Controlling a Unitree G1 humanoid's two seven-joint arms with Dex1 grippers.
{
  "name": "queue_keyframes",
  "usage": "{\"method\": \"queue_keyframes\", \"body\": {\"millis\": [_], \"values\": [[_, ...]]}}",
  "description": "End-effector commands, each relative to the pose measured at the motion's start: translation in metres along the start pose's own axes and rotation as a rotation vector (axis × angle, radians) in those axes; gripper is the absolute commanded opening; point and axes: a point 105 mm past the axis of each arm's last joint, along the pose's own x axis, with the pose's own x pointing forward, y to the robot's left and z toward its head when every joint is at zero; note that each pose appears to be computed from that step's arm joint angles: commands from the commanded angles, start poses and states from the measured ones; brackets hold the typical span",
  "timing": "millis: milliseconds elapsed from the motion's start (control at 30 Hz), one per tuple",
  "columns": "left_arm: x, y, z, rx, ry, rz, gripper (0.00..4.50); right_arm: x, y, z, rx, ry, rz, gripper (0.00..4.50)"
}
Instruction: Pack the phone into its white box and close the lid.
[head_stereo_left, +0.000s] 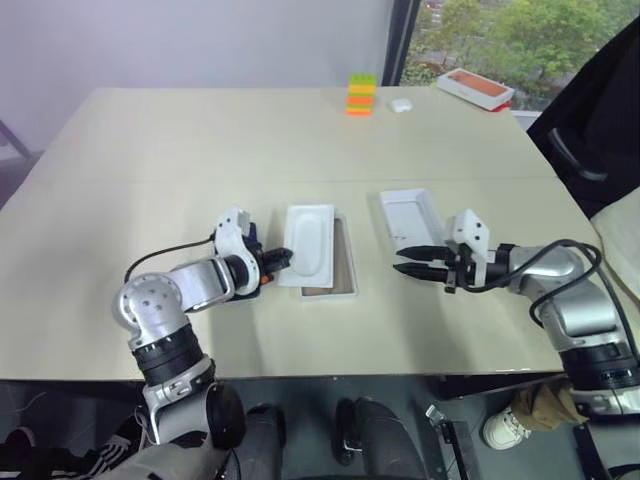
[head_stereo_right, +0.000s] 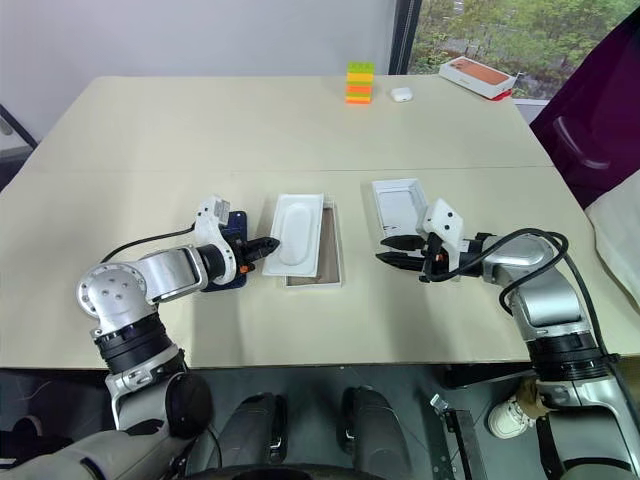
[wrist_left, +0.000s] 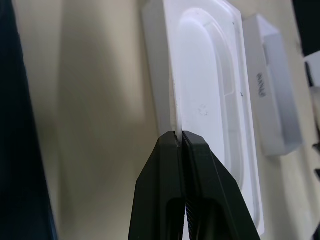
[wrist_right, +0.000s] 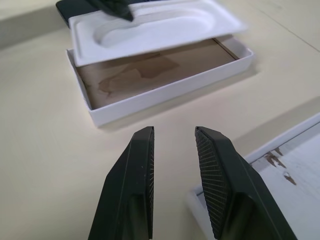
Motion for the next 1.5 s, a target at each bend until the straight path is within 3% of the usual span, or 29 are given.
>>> {"method": "queue_keyframes", "body": {"millis": [33, 433, 533, 633, 1033, 1200, 1333, 1500], "values": [[0.0, -0.015, 0.0, 0.035, -0.008, -0.037, 0.0, -0.001, -0.005, 0.012, -0.068, -0.025, -0.016, 1.33], [0.006, -0.021, 0.001, 0.015, -0.013, -0.032, 0.0, 0.008, -0.001, 0.014, -0.072, -0.05, -0.007, 1.33], [0.006, -0.024, 0.001, 0.038, -0.007, -0.038, 0.84, 0.01, -0.001, 0.015, -0.076, -0.051, -0.007, 1.37], [0.005, -0.023, 0.002, 0.061, -0.003, -0.035, 2.23, 0.011, -0.001, 0.015, -0.076, -0.052, -0.007, 1.37], [-0.012, -0.034, 0.024, 0.144, -0.054, -0.118, 2.23, 0.018, -0.005, 0.02, -0.068, -0.078, -0.024, 1.37], [-0.035, -0.038, 0.049, 0.32, -0.19, -0.18, 2.23, 0.034, -0.011, 0.046, -0.037, -0.162, -0.1, 1.37], [-0.053, -0.019, 0.064, 0.492, -0.26, -0.142, 2.23, 0.051, -0.002, 0.066, -0.071, -0.203, -0.103, 1.37], [-0.077, 0.003, 0.067, 0.651, -0.344, -0.208, 2.23, 0.077, 0.017, 0.067, -0.112, -0.143, -0.076, 1.37]]}}
